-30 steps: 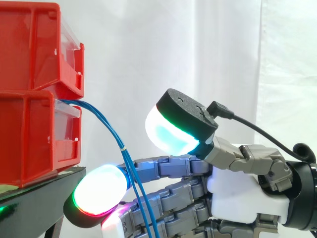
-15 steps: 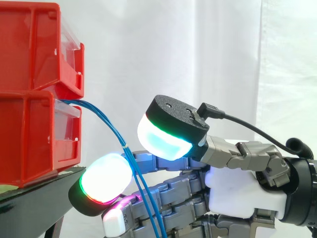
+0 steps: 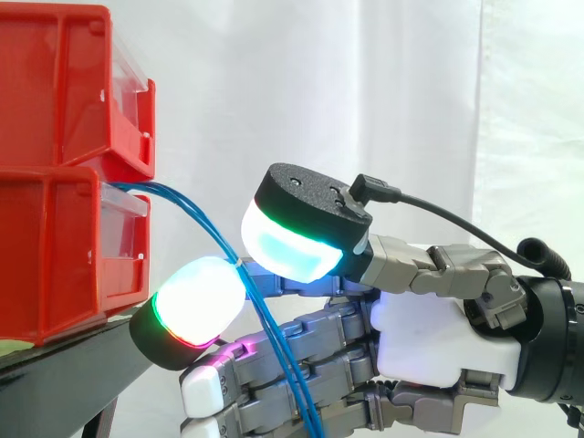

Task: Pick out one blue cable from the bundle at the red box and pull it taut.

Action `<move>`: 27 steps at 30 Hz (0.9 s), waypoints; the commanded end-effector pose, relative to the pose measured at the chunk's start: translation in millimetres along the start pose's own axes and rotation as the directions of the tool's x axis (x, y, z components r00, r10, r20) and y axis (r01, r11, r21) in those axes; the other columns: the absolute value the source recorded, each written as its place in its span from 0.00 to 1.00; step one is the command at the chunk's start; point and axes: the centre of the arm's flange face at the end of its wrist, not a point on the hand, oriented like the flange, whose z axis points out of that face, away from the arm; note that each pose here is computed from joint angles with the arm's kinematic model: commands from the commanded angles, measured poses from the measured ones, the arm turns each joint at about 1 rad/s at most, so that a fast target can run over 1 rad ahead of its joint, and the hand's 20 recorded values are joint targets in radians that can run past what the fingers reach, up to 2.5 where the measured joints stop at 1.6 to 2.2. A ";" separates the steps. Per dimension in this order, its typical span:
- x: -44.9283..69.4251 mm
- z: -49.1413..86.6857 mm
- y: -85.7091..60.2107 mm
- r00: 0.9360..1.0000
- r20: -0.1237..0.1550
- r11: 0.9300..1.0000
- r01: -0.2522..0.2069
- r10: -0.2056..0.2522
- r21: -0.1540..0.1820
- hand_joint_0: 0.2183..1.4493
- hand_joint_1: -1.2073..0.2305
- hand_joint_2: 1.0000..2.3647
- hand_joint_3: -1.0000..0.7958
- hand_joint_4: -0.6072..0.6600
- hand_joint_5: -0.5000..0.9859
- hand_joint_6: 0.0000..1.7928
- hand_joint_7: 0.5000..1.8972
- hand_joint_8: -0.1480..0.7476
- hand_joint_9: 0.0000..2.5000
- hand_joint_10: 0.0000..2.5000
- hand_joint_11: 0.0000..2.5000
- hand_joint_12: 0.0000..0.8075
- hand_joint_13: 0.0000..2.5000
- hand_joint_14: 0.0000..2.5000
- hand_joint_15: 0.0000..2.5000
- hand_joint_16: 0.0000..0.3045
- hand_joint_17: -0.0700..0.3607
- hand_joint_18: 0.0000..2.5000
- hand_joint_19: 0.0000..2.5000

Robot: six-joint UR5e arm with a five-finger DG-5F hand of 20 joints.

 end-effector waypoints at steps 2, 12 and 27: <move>-0.7 0.1 0.0 1.000 -0.002 1.000 0.000 0.000 0.000 0.32 0.45 0.01 0.39 0.51 0.26 0.28 0.55 0.42 0.30 0.01 0.24 0.38 0.29 0.01 0.18 0.15 0.41 0.22 0.20; -6.0 -0.7 -2.0 1.000 -0.013 1.000 0.001 -0.001 0.008 0.28 0.56 0.00 0.28 0.52 0.27 0.29 0.56 0.44 0.31 0.01 0.25 0.39 0.30 0.01 0.19 0.16 0.42 0.23 0.21; -16.3 -2.0 -5.3 1.000 -0.027 1.000 0.008 -0.008 0.020 0.31 0.50 0.01 0.41 0.53 0.27 0.32 0.53 0.45 0.34 0.01 0.26 0.40 0.31 0.01 0.19 0.16 0.42 0.25 0.21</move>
